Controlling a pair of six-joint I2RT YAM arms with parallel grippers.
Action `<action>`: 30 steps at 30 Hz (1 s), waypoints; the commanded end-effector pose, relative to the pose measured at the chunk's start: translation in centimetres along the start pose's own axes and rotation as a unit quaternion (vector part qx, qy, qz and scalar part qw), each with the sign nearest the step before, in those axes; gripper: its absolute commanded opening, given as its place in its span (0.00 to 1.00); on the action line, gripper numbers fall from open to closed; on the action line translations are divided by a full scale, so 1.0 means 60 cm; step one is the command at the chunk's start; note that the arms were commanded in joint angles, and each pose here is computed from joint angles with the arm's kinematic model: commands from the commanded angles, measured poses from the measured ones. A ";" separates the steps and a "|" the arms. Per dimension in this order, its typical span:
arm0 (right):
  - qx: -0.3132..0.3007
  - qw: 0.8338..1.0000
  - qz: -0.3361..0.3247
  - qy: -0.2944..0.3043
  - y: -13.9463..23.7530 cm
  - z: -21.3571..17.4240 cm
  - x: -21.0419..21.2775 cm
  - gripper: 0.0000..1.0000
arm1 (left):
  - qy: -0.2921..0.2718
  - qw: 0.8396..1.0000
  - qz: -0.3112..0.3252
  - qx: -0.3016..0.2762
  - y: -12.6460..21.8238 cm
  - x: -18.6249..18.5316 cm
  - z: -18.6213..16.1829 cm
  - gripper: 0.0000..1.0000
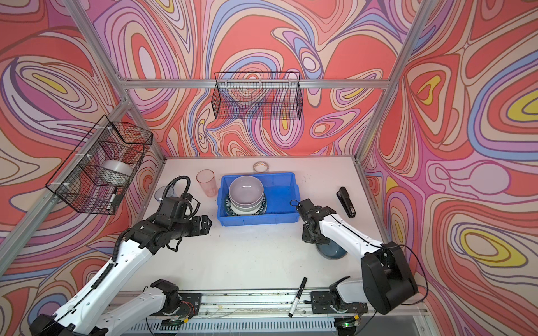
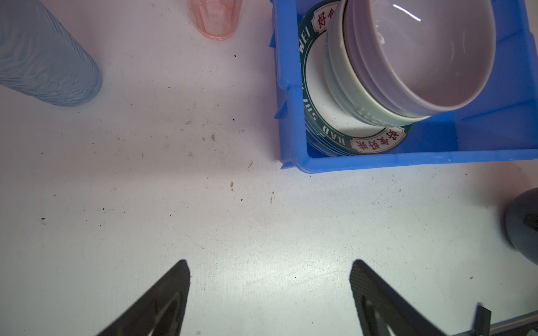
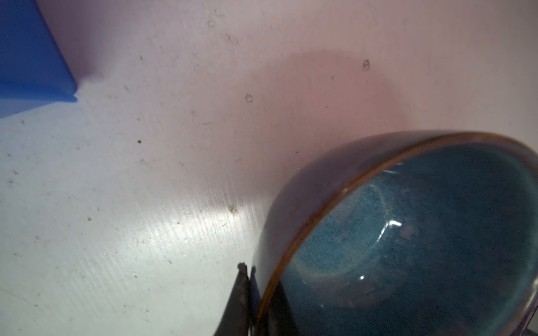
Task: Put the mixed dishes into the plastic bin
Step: 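Lower the right gripper onto the dark blue bowl rim and grip it, then lift the dark blue bowl with the right gripper over the bin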
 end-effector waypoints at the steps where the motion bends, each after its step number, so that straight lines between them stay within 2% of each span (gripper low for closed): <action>1: -0.053 0.998 -0.010 -0.010 0.042 0.029 -0.009 0.00 | 0.001 1.000 0.000 -0.001 0.011 0.001 0.003 0.89; 9: -0.092 0.995 -0.032 0.001 0.099 0.059 -0.020 0.00 | 0.000 1.000 0.012 -0.005 0.017 0.005 0.006 0.89; 15: -0.137 0.990 0.003 0.033 0.172 0.091 -0.013 0.00 | -0.004 1.000 0.018 -0.003 0.018 0.008 0.006 0.90; 21: -0.188 0.977 0.053 0.091 0.248 0.146 0.020 0.00 | -0.004 1.000 0.019 0.000 0.011 0.008 0.008 0.89; 25: -0.205 0.959 0.129 0.147 0.290 0.176 0.068 0.00 | -0.001 1.000 0.012 0.002 0.009 0.005 0.007 0.89; 30: -0.225 0.922 0.227 0.219 0.344 0.193 0.135 0.00 | -0.002 1.000 0.011 0.000 0.009 0.006 0.006 0.89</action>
Point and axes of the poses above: each gripper's point midway between its finger pads, its own y axis back along the fingers, its own x axis along the line the jaws close on, z = x × y, the point moved 6 cm from there along y, back along the fingers, and after that the axes turned 1 degree about -y, right-handed, at the moved point
